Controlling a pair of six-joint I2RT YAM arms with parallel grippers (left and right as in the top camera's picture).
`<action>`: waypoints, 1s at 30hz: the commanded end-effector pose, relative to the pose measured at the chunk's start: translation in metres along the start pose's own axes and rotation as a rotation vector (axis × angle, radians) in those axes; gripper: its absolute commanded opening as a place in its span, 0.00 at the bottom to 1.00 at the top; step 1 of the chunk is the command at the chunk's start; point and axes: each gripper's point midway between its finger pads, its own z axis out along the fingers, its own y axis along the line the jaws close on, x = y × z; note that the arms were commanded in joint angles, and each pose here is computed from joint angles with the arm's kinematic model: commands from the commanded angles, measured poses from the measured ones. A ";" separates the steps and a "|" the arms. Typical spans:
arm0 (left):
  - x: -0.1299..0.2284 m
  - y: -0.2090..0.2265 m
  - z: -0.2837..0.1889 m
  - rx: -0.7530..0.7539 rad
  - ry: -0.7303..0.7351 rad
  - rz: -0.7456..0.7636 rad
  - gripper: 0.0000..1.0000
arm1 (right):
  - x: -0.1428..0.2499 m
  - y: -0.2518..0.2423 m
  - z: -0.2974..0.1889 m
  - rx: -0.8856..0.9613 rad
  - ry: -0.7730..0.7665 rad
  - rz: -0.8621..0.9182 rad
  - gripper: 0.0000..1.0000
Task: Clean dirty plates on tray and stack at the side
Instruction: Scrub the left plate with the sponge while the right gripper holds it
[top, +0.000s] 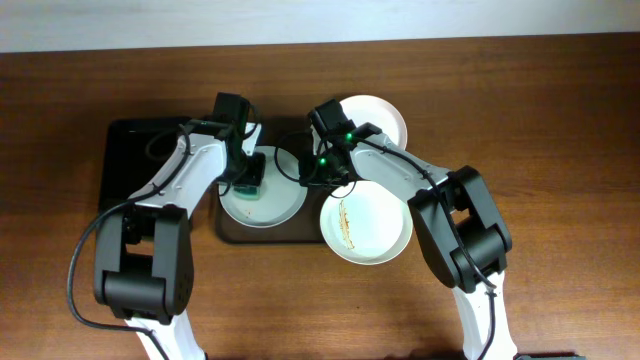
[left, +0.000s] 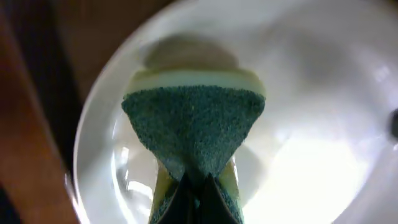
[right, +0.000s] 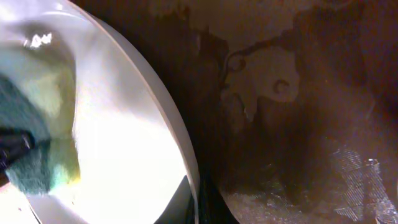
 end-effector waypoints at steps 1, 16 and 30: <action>0.017 0.007 -0.005 -0.043 0.060 -0.041 0.01 | 0.004 -0.008 0.007 0.017 0.018 0.005 0.04; -0.031 -0.016 -0.008 0.092 -0.132 0.016 0.01 | 0.005 -0.008 0.007 0.019 0.021 0.007 0.04; -0.038 0.024 0.025 -0.287 -0.158 -0.062 0.01 | 0.004 -0.008 0.007 0.018 0.017 0.005 0.04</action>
